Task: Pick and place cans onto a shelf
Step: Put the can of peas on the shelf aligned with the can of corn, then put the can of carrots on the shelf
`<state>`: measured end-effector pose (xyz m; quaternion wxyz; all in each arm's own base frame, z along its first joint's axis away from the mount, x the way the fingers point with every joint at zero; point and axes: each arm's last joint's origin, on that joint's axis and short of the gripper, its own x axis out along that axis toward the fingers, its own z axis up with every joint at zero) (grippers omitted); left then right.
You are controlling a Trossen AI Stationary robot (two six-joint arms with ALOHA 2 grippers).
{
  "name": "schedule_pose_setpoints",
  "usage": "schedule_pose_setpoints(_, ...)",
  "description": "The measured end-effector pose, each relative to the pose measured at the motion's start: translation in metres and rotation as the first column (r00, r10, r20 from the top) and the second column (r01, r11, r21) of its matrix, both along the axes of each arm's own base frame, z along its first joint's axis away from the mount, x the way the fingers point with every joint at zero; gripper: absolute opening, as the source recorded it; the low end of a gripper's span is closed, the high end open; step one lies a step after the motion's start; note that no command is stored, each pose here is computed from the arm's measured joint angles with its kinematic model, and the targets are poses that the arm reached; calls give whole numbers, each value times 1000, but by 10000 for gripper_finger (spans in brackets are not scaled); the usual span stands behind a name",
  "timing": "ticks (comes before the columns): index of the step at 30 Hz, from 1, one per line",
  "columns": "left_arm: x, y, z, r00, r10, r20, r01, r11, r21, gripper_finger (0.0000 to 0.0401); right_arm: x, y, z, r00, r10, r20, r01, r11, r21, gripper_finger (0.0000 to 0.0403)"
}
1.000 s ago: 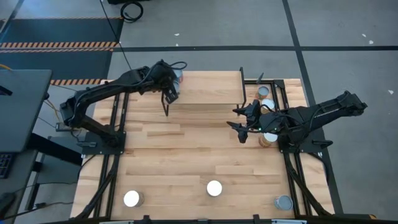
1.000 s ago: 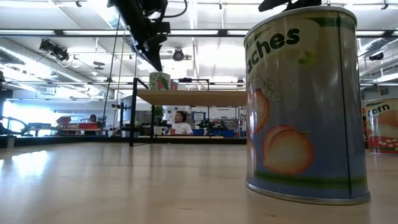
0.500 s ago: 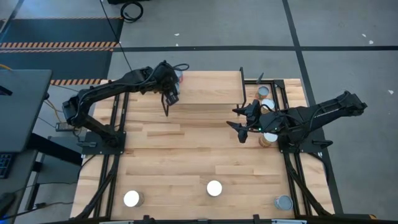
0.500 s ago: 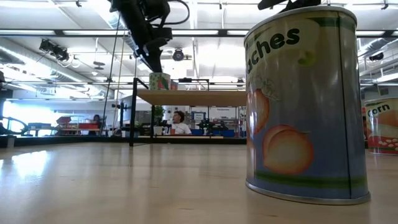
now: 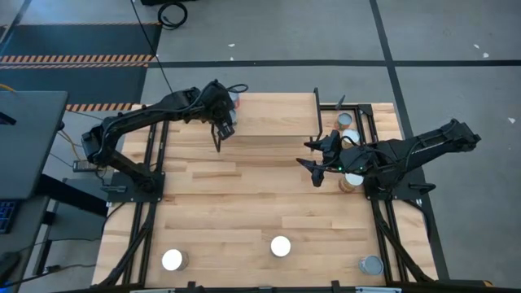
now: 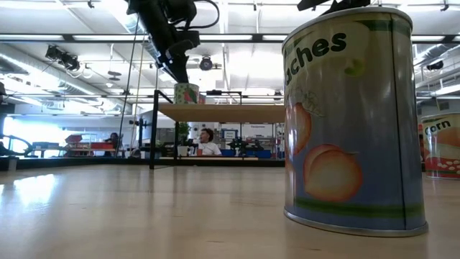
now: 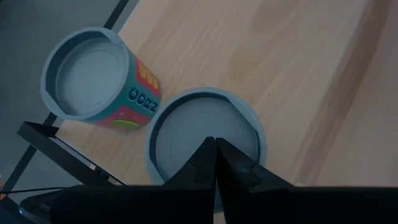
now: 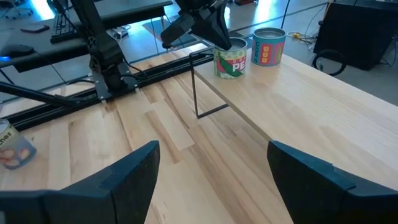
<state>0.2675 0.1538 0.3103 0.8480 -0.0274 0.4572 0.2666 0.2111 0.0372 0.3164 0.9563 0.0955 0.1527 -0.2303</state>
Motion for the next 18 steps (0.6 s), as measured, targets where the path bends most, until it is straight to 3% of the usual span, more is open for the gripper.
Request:
schedule_pose_setpoints(9,0,1,19,1000,16,14,-16,999,38,13,0,0,1,1000,11,-18,-12,998,-54,305)
schedule_pose_setpoints(14,3,-12,56,996,16,85,-21,999,49,13,0,6,5,999,27,-36,-34,979,-203,304)
schedule_pose_setpoints(18,9,-45,91,973,-50,224,38,998,59,13,3,19,0,995,67,-78,-84,965,-249,298)
